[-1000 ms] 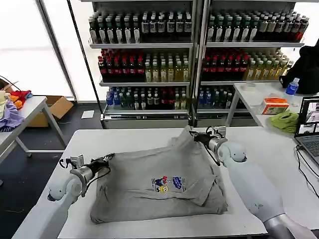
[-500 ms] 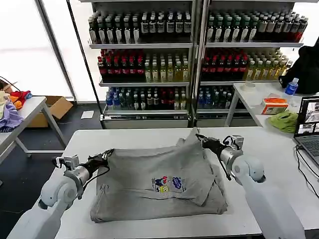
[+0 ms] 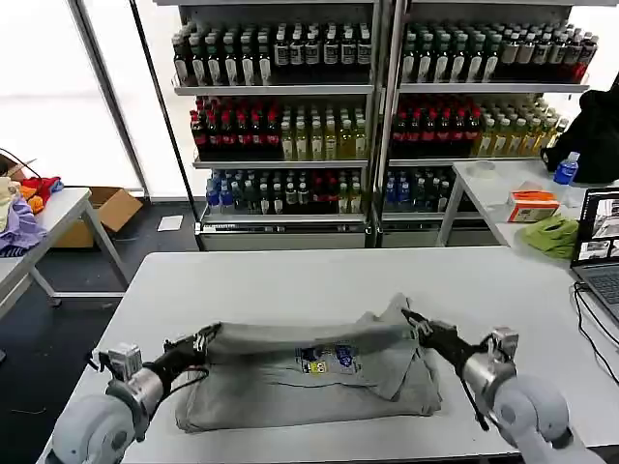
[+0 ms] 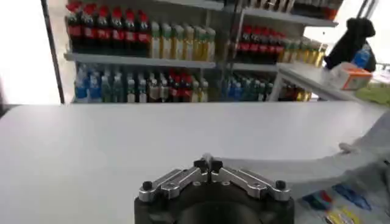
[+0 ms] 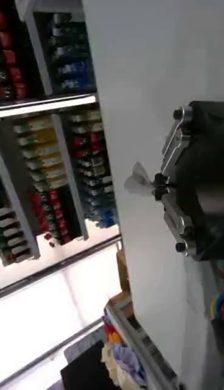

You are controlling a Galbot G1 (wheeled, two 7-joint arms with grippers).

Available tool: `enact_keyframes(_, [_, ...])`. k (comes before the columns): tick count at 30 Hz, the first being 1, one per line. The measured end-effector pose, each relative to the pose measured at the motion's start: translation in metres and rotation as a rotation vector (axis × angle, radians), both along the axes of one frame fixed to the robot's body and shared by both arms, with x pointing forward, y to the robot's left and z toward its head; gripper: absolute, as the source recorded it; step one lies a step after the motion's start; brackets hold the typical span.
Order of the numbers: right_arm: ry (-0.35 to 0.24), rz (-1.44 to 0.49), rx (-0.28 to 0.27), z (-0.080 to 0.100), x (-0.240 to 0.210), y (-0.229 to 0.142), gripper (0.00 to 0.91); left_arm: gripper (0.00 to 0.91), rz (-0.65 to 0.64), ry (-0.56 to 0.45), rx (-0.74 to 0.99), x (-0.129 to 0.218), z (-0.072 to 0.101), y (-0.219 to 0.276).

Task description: Fold and organize the clothes.

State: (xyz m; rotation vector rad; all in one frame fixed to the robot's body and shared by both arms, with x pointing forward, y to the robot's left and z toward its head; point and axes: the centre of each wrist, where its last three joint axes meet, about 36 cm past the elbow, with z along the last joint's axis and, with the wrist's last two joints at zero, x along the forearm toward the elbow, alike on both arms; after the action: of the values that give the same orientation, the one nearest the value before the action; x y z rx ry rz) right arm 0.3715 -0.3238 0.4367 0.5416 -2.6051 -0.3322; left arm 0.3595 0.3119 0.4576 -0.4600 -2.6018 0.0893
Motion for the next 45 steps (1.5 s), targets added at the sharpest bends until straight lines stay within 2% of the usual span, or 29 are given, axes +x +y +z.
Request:
enact_keyframes(1, [0.007,-0.002,-0.008,-0.002,-0.005,0.000,0.907,0.766,-0.008,0.012,0.006,-0.006,-0.003,-0.002])
enact_keyframes(2, [0.012,-0.004,-0.014,-0.004,-0.010,-0.001,0.907,0.907,-0.014,0.024,0.015,-0.012,-0.006,-0.004])
enact_keyframes(6, [0.008,-0.021,-0.029,-0.005,-0.025,-0.002,0.907,0.907,-0.029,0.046,0.060,-0.030,-0.013,-0.009])
enact_keyframes(13, [-0.064,-0.056,-0.056,0.008,-0.038,-0.008,0.907,0.907,-0.014,0.017,0.126,-0.046,0.001,-0.003])
enact_keyframes(16, [-0.130,-0.089,-0.103,0.011,-0.042,-0.015,0.907,0.907,0.017,-0.005,0.150,-0.050,0.009,0.005])
enact_keyframes(21, [-0.292,-0.158,-0.213,0.011,-0.051,-0.036,0.907,0.907,0.094,-0.026,0.140,-0.062,0.020,0.018])
enact_keyframes(25, [-0.392,-0.205,-0.251,0.002,-0.062,-0.051,0.907,0.907,0.159,-0.019,0.097,-0.074,0.017,0.019])
enact_keyframes(30, [-0.453,-0.260,-0.266,-0.019,-0.080,-0.064,0.907,0.907,0.248,-0.022,0.043,-0.088,0.006,0.011])
enact_keyframes(38, [-0.505,-0.302,-0.279,-0.033,-0.094,-0.070,0.907,0.907,0.318,-0.021,-0.004,-0.092,-0.019,-0.013])
enact_keyframes(45, [-0.519,-0.309,-0.293,-0.038,-0.101,-0.073,0.907,0.907,0.332,-0.023,-0.018,-0.089,-0.038,-0.038])
